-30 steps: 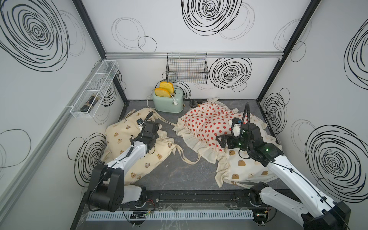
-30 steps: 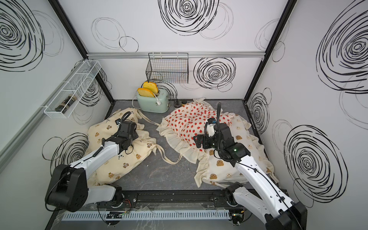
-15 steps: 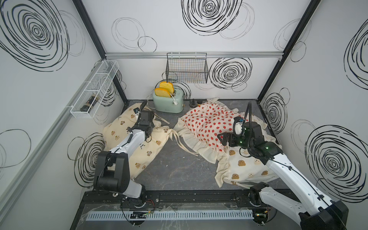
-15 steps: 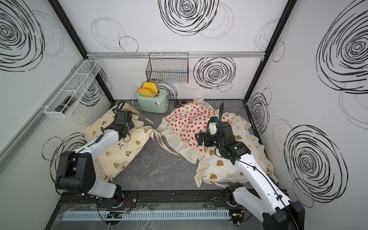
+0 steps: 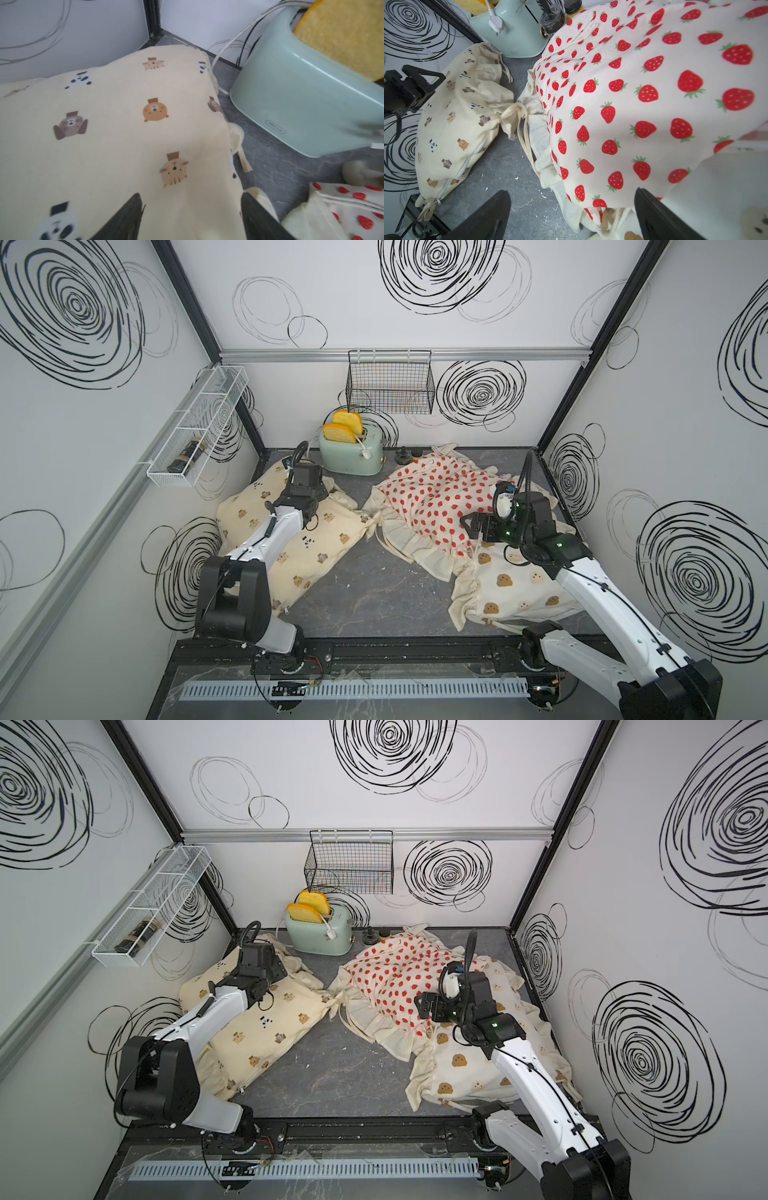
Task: Zip up pillowcases
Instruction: Move the pillowcase to the center of the board.
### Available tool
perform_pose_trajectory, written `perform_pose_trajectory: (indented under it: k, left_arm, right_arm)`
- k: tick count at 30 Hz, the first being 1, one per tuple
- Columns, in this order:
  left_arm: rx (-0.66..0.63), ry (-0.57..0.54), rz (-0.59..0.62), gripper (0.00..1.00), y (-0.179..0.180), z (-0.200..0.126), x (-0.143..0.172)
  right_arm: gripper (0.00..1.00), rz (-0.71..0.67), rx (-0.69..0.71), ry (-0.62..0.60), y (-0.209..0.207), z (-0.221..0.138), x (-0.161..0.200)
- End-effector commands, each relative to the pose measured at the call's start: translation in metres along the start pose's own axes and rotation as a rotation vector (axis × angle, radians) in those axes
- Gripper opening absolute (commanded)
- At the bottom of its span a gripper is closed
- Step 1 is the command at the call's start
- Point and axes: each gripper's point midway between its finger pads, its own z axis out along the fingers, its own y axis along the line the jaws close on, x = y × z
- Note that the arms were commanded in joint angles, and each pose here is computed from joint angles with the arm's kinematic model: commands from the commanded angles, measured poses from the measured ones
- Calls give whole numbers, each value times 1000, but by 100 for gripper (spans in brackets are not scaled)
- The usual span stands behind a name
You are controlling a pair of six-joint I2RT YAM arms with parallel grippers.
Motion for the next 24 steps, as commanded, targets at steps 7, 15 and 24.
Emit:
perform_pose_trajectory:
  k: [7, 15, 24]
  left_arm:
    - [363, -3, 37, 95, -94, -95, 10]
    - [703, 108, 156, 98, -173, -188, 117]
    - [1009, 121, 423, 97, -242, -242, 231]
  right_arm:
    - [97, 142, 55, -108, -45, -18, -50]
    - [97, 385, 125, -259, -115, -29, -83]
    - [97, 517, 135, -283, -161, -13, -87]
